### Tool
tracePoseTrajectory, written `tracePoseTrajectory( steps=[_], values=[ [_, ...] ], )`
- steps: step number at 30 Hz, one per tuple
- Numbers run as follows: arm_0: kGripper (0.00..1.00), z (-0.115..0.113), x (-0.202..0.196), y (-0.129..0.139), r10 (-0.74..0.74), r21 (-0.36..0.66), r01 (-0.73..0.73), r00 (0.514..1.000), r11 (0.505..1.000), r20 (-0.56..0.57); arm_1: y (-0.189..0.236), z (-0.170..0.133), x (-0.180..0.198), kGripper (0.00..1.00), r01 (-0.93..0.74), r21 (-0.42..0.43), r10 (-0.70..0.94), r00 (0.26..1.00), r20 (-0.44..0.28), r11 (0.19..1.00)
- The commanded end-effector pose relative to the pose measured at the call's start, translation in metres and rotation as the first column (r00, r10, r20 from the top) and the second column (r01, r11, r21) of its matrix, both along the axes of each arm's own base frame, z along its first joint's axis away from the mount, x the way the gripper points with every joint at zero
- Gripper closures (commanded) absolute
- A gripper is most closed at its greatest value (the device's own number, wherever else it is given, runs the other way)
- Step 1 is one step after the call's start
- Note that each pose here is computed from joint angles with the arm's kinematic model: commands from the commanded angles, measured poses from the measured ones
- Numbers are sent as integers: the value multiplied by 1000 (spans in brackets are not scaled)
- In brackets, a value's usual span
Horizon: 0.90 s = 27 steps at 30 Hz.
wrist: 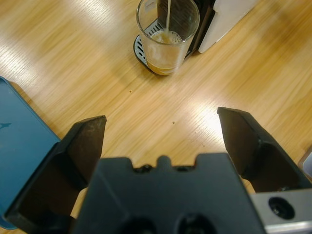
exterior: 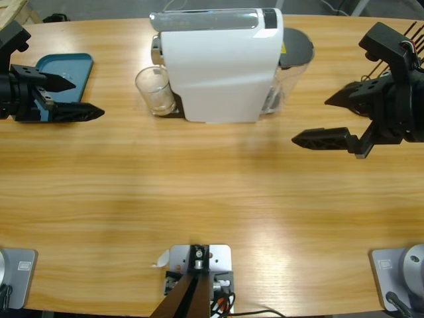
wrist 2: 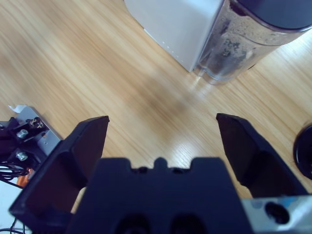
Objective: Pour coffee
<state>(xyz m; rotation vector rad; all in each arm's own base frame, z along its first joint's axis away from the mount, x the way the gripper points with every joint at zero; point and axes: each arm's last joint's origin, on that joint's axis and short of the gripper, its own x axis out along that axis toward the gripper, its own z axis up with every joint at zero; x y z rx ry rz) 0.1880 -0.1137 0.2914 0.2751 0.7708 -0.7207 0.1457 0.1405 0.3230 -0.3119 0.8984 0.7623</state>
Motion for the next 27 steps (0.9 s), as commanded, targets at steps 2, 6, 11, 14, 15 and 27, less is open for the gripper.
tracePoseTrajectory(
  steps=[2, 6, 11, 14, 15, 27],
  values=[
    [0, -11, -3, 4, 15, 22, -14, 1000, 1000, -27, 5, -13, 1, 0, -15, -20, 14, 999, -45, 1000],
    [0, -10, -3, 4, 14, 22, -14, 1000, 1000, -26, 6, -13, 1, 0, -15, -21, 14, 999, -46, 1000],
    [0, -11, -2, 4, 16, 24, -15, 1000, 1000, -27, 6, -14, 2, 0, -15, -24, 14, 999, -49, 1000],
    [0, -12, -2, 4, 17, 24, -16, 999, 1000, -30, 6, -14, 2, 0, -15, -24, 14, 999, -48, 1000],
    [0, -12, -2, 4, 18, 24, -17, 999, 1000, -31, 6, -14, 1, 0, -15, -23, 14, 999, -48, 1000],
    [0, 0, -1, 3, 16, 3, -17, 1000, 1000, 8, 7, -15, 2, 0, -15, -27, 14, 999, -52, 1000]
  ],
)
